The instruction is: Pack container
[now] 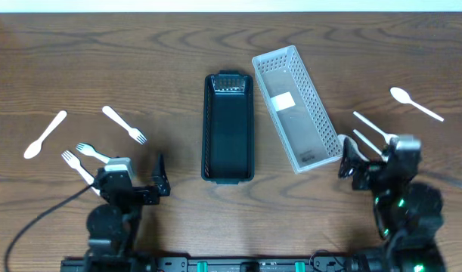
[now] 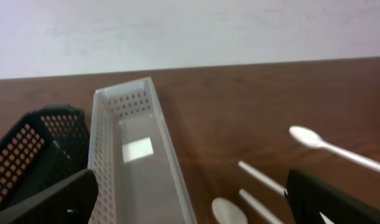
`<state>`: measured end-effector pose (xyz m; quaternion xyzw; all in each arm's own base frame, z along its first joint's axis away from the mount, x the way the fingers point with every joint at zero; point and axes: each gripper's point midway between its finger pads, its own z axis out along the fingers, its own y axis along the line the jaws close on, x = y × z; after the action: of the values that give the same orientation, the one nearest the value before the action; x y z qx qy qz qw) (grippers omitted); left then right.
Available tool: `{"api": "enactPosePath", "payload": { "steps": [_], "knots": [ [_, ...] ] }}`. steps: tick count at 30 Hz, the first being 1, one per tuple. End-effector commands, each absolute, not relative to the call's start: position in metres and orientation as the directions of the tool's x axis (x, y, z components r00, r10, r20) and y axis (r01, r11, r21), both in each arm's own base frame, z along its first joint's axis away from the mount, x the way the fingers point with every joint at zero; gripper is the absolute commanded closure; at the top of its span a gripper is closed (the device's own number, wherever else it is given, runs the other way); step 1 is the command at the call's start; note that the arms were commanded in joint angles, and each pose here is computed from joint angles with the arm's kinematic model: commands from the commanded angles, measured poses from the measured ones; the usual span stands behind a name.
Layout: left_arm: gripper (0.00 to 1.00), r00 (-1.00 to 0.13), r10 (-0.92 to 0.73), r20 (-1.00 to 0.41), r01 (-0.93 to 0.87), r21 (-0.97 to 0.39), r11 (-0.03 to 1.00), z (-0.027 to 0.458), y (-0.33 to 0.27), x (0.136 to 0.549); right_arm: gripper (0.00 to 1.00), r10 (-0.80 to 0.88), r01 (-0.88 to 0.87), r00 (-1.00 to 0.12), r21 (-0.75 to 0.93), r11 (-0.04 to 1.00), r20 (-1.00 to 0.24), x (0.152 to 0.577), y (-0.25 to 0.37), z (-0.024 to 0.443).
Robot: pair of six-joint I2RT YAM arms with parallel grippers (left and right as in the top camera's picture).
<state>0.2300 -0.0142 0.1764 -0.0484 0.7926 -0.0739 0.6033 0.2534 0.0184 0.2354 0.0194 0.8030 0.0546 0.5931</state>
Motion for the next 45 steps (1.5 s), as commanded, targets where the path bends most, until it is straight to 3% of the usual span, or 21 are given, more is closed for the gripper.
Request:
{"api": "enactPosePath", "payload": {
  "steps": [1, 9, 13, 16, 18, 22, 24, 28, 39, 45],
  "knots": [
    [0.02, -0.308, -0.177, -0.935, 0.02, -0.193, 0.981, 0.223, -0.018, 0.229, 0.01, 0.033, -0.054, -0.35, 0.056, 0.997, -0.936, 0.273, 0.021, 0.273],
    [0.02, -0.686, -0.152, -0.711, -0.056, -0.156, 0.986, 0.239, -0.02, 0.249, 0.01, -0.005, -0.036, -0.636, 0.023, 0.999, -0.772, 0.322, 0.014, 0.304],
    [0.02, -0.798, -0.144, -0.586, -0.087, -0.125, 0.988, 0.241, -0.02, 0.264, 0.01, -0.007, -0.032, -0.791, 0.03, 0.999, -0.612, 0.341, 0.007, 0.292],
    [0.02, -0.845, -0.144, -0.514, -0.08, -0.145, 0.986, 0.23, -0.027, 0.278, 0.01, -0.021, -0.042, -0.839, 0.026, 0.999, -0.543, 0.357, 0.006, 0.284],
    [0.02, -0.87, -0.142, -0.472, -0.076, -0.156, 0.985, 0.219, -0.031, 0.281, 0.08, -0.047, -0.061, -0.849, 0.009, 0.998, -0.526, 0.367, 0.005, 0.275],
    [0.02, -0.903, -0.14, -0.406, -0.088, -0.144, 0.986, 0.2, -0.031, 0.285, 0.49, -0.05, -0.048, -0.872, -0.015, 0.999, -0.487, 0.381, 0.0, 0.254],
    [0.02, -0.912, -0.139, -0.385, -0.091, -0.14, 0.986, 0.195, -0.031, 0.286, 0.59, -0.056, -0.054, -0.886, -0.019, 0.998, -0.461, 0.386, -0.001, 0.243],
    [0.02, -0.919, -0.138, -0.369, -0.093, -0.137, 0.986, 0.19, -0.031, 0.288, 0.64, -0.057, -0.055, -0.919, -0.014, 0.998, -0.39, 0.394, -0.001, 0.213],
    [0.02, -0.925, -0.137, -0.353, -0.095, -0.134, 0.986, 0.188, -0.031, 0.284, 0.62, -0.172, -0.181, -0.972, 0.046, 0.982, -0.162, 0.395, 0.011, 0.121],
    [0.02, -0.927, -0.137, -0.348, -0.096, -0.133, 0.986, 0.188, -0.031, 0.283, 0.6, -0.261, -0.278, -0.958, 0.153, 0.948, -0.121, 0.382, 0.03, 0.096]
  ]
}}
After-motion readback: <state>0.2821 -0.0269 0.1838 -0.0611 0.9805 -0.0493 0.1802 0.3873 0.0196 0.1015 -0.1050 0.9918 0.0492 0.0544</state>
